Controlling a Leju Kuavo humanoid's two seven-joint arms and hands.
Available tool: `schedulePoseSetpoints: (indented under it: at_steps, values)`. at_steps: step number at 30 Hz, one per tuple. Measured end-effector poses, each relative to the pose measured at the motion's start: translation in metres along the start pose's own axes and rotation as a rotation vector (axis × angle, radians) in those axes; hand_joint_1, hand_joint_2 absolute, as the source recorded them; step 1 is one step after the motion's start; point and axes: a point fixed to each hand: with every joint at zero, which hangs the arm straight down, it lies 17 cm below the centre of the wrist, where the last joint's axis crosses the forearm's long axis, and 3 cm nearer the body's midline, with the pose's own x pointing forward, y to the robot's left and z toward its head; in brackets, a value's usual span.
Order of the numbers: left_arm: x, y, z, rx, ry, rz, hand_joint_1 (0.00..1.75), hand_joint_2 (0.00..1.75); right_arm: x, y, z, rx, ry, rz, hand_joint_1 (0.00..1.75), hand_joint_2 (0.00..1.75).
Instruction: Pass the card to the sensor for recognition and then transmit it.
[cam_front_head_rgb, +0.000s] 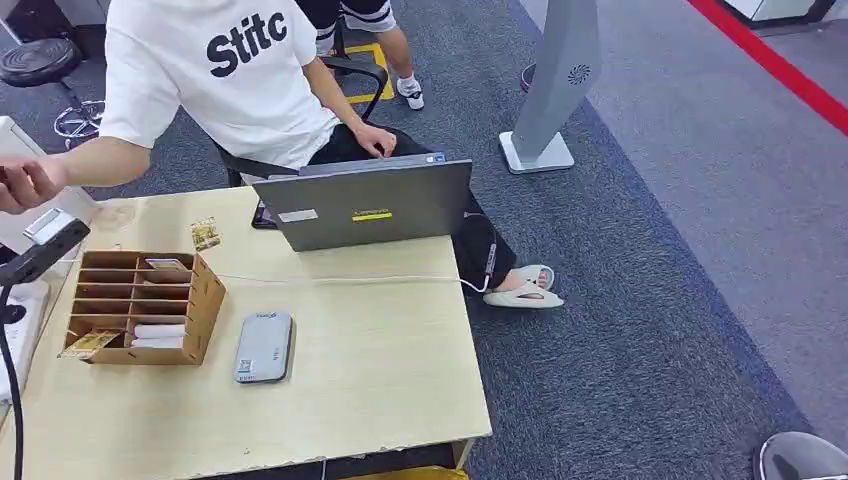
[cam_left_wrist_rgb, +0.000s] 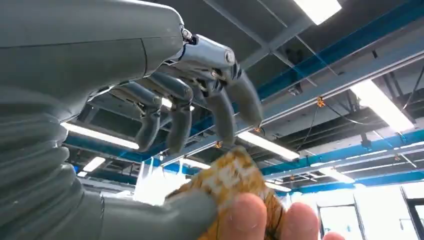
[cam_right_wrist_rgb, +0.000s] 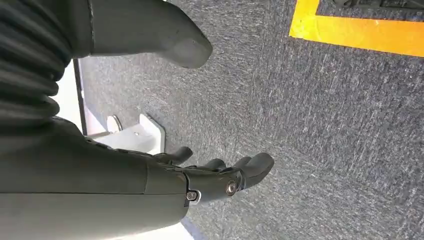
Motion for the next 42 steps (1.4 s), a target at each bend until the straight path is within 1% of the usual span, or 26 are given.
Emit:
schedulePoseSetpoints:
  at_steps: [7,11,13,15,17,18,28,29,30,31,32,33,34,35,36,37,38,42]
  values:
    - [0.005,-0.006,0.005,-0.007,0.000,0.011,0.00,1.75,0.000,0.001,0.000,0.005,-0.001,0.002,0.00,1.75]
    - [0.007,-0.011,0.013,-0.016,-0.008,0.006,0.00,1.75,0.000,0.002,0.000,0.010,0.001,-0.003,0.00,1.75]
    - [0.010,-0.016,0.025,-0.018,-0.019,0.003,0.00,1.75,0.000,0.002,0.000,0.010,0.003,-0.009,0.00,1.75]
    - [0.016,-0.009,0.046,0.021,-0.040,0.006,0.00,1.75,-0.001,0.002,0.000,0.009,0.006,-0.017,0.00,1.75]
    - [0.023,-0.004,0.073,0.049,-0.063,0.035,0.00,1.75,-0.001,0.002,0.000,0.010,0.011,-0.029,0.00,1.75]
    - [0.025,-0.001,0.077,0.056,-0.067,0.040,0.00,1.75,-0.002,0.002,0.000,0.010,0.012,-0.031,0.00,1.75]
    - [0.026,-0.001,0.080,0.059,-0.070,0.043,0.00,1.75,-0.002,0.002,0.000,0.010,0.012,-0.032,0.00,1.75]
    - [0.029,0.004,0.090,0.076,-0.079,0.054,0.00,1.75,-0.002,0.002,0.000,0.010,0.014,-0.036,0.00,1.75]
    - [0.030,0.006,0.092,0.082,-0.081,0.056,0.00,1.75,-0.002,0.002,0.000,0.010,0.014,-0.036,0.00,1.75]
    - [0.044,0.029,0.137,0.148,-0.110,0.093,0.00,1.75,-0.005,0.002,0.000,0.011,0.027,-0.042,0.00,1.75]
    - [0.052,0.043,0.162,0.177,-0.115,0.116,0.00,1.75,-0.006,0.003,0.000,0.011,0.035,-0.046,0.00,1.75]
    - [0.065,0.069,0.195,0.200,-0.121,0.166,0.00,1.75,-0.010,0.002,0.000,0.008,0.050,-0.054,0.00,1.75]
    - [0.067,0.088,0.212,0.212,-0.105,0.231,0.00,1.75,-0.011,0.002,0.000,0.007,0.055,-0.053,0.00,1.75]
    - [0.057,0.120,0.235,0.277,-0.047,0.414,0.00,1.75,-0.014,0.002,0.000,0.004,0.065,-0.043,0.00,1.75]
    - [0.018,0.140,0.255,0.383,0.115,0.556,0.00,1.75,-0.018,0.000,0.001,-0.017,0.086,-0.033,0.00,1.75]
    - [-0.067,0.132,0.316,0.448,0.515,0.623,0.00,1.75,-0.017,-0.001,0.003,-0.054,0.095,-0.024,0.00,1.75]
    - [-0.097,0.117,0.348,0.422,0.646,0.567,0.00,1.75,-0.015,0.000,0.005,-0.056,0.089,-0.025,0.00,1.75]
    - [-0.110,0.110,0.372,0.392,0.716,0.509,0.00,1.75,-0.013,0.001,0.005,-0.058,0.085,-0.026,0.00,1.75]
